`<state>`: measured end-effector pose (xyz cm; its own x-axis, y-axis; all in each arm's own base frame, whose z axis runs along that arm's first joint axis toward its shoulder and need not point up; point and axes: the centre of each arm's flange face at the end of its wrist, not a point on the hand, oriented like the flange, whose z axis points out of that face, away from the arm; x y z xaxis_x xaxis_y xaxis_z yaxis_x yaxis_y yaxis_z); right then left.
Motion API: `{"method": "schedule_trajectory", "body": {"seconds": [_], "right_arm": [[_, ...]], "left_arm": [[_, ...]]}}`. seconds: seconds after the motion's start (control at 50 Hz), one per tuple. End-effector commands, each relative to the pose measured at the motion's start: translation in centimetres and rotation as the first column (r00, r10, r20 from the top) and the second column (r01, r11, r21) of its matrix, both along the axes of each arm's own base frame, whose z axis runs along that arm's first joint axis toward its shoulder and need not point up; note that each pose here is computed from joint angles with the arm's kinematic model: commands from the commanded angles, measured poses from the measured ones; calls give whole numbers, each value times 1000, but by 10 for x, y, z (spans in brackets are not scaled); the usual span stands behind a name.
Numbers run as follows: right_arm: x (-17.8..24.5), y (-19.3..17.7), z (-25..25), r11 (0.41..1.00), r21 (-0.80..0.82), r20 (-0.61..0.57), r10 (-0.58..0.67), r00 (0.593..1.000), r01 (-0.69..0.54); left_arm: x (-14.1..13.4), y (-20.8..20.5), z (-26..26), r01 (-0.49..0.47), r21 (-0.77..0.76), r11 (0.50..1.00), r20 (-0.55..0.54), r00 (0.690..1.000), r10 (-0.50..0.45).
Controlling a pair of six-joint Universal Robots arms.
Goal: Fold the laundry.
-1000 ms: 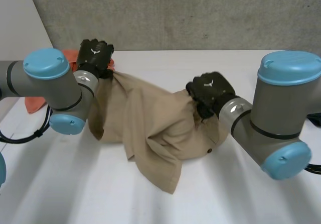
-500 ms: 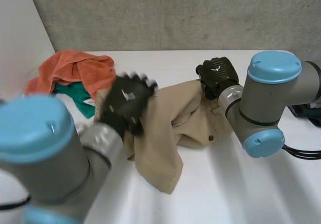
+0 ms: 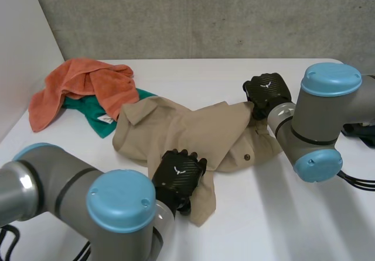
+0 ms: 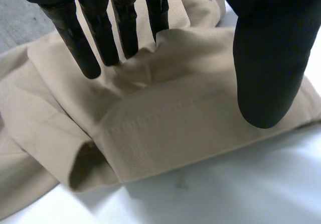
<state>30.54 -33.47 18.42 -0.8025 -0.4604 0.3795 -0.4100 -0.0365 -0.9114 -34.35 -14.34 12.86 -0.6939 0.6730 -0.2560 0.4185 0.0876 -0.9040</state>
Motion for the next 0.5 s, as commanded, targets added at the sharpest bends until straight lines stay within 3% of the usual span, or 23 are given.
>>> {"method": "schedule_trajectory", "body": {"seconds": [0.02,0.14,0.22,0.4,0.5], "right_arm": [[-5,0,0,1000,6,-8,-7,1000,7],[-19,2,23,1000,-20,-14,-21,1000,21],[-41,12,58,999,-42,-113,-4,994,0],[-58,46,103,992,-72,-267,85,960,-108],[-69,77,130,987,-84,-350,101,931,-139]], "left_arm": [[-13,-12,-4,-2,-49,999,-44,999,0],[-17,-27,10,-31,-123,992,-100,995,19],[-10,-36,72,-79,-236,968,-209,978,29],[39,-68,182,-279,-410,868,-408,908,99],[53,-73,195,-311,-397,864,-392,908,147]]}}
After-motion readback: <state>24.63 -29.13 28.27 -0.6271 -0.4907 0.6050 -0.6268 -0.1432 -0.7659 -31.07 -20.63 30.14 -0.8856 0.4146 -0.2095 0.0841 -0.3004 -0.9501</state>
